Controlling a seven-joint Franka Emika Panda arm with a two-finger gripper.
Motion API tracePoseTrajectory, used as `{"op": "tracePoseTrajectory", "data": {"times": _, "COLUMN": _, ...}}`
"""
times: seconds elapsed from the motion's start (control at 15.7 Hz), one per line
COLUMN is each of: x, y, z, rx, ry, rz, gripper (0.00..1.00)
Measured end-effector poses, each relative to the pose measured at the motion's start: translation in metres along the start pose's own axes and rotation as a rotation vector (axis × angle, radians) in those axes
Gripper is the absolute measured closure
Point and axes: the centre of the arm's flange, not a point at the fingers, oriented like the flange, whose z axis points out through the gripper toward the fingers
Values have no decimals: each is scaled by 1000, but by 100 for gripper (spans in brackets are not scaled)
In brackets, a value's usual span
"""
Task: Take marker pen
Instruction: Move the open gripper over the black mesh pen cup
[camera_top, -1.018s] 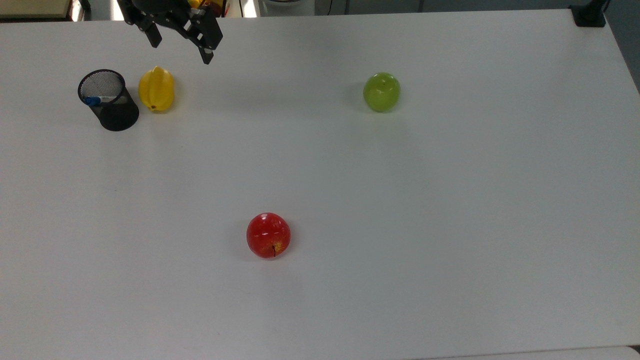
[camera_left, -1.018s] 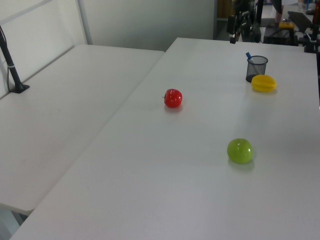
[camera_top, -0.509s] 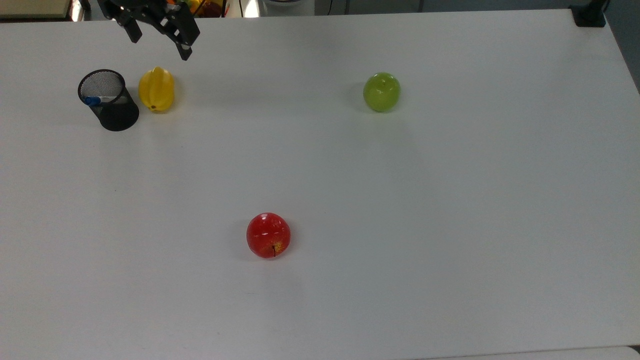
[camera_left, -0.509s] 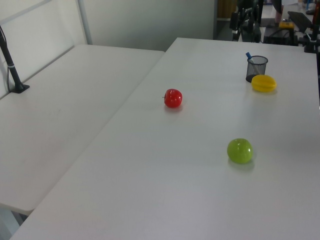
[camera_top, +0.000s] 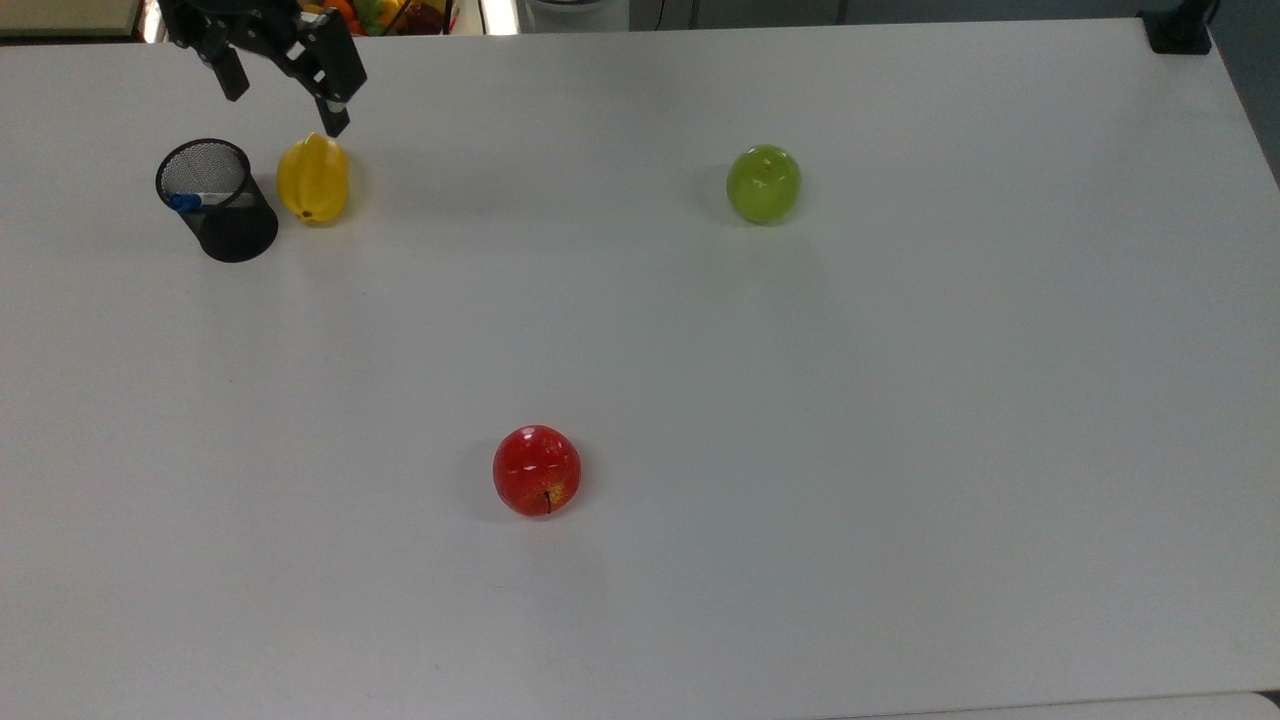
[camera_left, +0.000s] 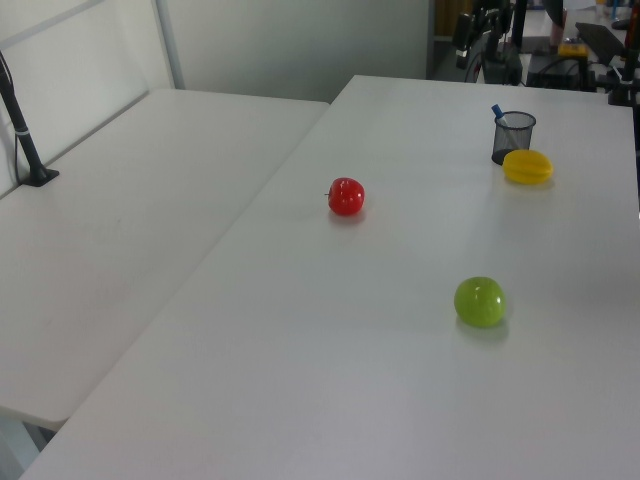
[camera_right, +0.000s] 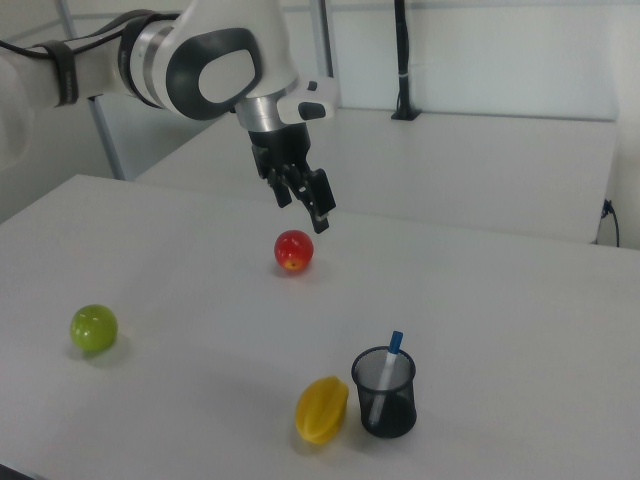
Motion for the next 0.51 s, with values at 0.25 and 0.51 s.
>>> {"op": "tracePoseTrajectory", "data": {"times": 0.25, "x": 3, "y": 47, "z": 31, "rx": -12, "ry": 25, "rz": 22, "gripper": 0}}
{"op": "tracePoseTrajectory", "data": {"times": 0.51, "x": -3, "y": 98, "z": 59, "rx": -33, "ry": 8, "rz": 20, "gripper": 1}}
